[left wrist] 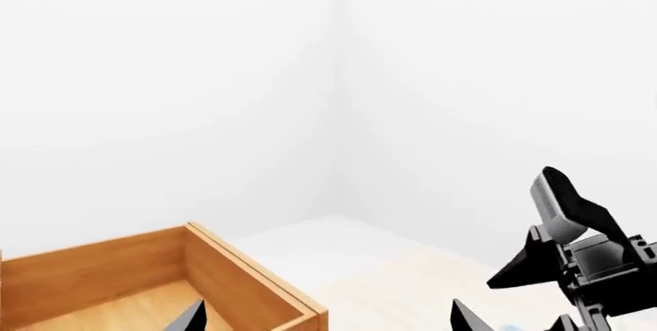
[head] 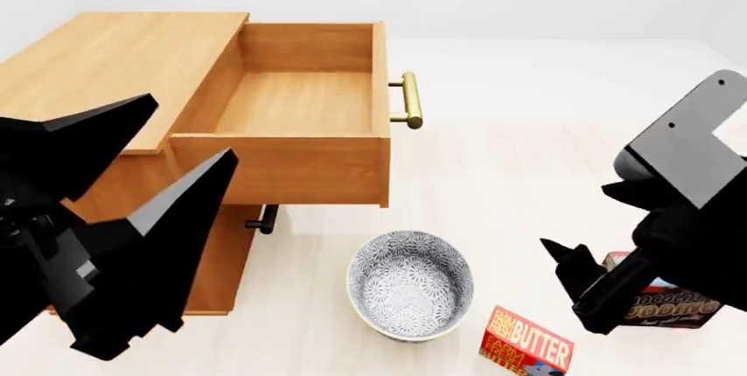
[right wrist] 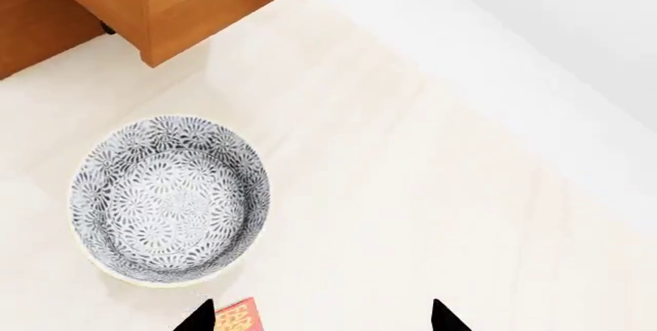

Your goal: Put the butter at the back in the top drawer of the cabinet and close it.

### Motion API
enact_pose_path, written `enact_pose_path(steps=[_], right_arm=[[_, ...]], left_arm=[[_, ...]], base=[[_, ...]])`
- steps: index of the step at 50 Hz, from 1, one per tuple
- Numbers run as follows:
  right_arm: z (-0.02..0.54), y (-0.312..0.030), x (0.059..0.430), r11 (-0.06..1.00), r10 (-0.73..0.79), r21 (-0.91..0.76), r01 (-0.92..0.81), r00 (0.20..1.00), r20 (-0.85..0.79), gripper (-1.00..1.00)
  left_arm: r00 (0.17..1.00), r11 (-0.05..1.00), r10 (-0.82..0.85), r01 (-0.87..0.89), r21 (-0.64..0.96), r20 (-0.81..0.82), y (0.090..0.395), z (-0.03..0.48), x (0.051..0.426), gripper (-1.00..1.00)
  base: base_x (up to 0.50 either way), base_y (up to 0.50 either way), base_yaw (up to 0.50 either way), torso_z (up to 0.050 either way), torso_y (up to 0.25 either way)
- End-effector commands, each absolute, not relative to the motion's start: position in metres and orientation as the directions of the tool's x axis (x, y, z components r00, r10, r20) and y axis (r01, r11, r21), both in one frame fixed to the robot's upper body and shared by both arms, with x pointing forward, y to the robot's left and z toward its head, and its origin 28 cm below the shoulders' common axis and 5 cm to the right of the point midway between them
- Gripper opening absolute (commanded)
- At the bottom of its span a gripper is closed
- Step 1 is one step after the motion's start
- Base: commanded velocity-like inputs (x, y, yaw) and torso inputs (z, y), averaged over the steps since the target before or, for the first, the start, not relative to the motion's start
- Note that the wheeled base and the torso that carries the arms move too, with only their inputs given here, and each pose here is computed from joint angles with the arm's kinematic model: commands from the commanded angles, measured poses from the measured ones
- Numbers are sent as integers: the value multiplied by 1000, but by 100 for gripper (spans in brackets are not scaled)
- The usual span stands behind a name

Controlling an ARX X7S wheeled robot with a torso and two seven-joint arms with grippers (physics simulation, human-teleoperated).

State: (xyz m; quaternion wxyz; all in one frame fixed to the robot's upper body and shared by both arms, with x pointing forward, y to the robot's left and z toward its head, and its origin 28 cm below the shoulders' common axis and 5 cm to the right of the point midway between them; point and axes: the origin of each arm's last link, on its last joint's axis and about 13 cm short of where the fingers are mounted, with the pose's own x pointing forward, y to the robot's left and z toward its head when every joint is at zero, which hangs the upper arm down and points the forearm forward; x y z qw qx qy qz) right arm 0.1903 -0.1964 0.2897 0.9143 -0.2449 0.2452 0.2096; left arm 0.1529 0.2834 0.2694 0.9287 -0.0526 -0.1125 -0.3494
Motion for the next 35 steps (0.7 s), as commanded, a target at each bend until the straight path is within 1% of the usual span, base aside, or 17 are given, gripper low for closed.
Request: enact_pose_path(steps=[1, 4, 9, 20, 35], right_arm=[[316, -207, 201, 704, 266, -310, -639, 642, -719, 100], [321, -208, 204, 673, 285, -292, -680, 602, -746, 100], [324, -207, 211, 621, 261, -312, -719, 565, -783, 100], [317, -205, 229, 561, 188, -310, -767, 483, -855, 100], [303, -204, 235, 525, 143, -300, -796, 430, -891, 100]], left_arm=[[720, 738, -649, 674, -25, 246, 283, 266, 154, 100], [717, 735, -653, 678, -24, 243, 283, 265, 155, 100], [718, 735, -654, 677, -25, 238, 283, 263, 159, 100], [716, 732, -658, 681, -24, 234, 283, 261, 163, 100], [716, 731, -660, 682, -25, 230, 282, 260, 163, 100]], base=[[0, 0, 0, 0, 0], [0, 0, 0, 0, 0], [0, 0, 0, 0, 0], [0, 0, 0, 0, 0], [0, 0, 0, 0, 0]])
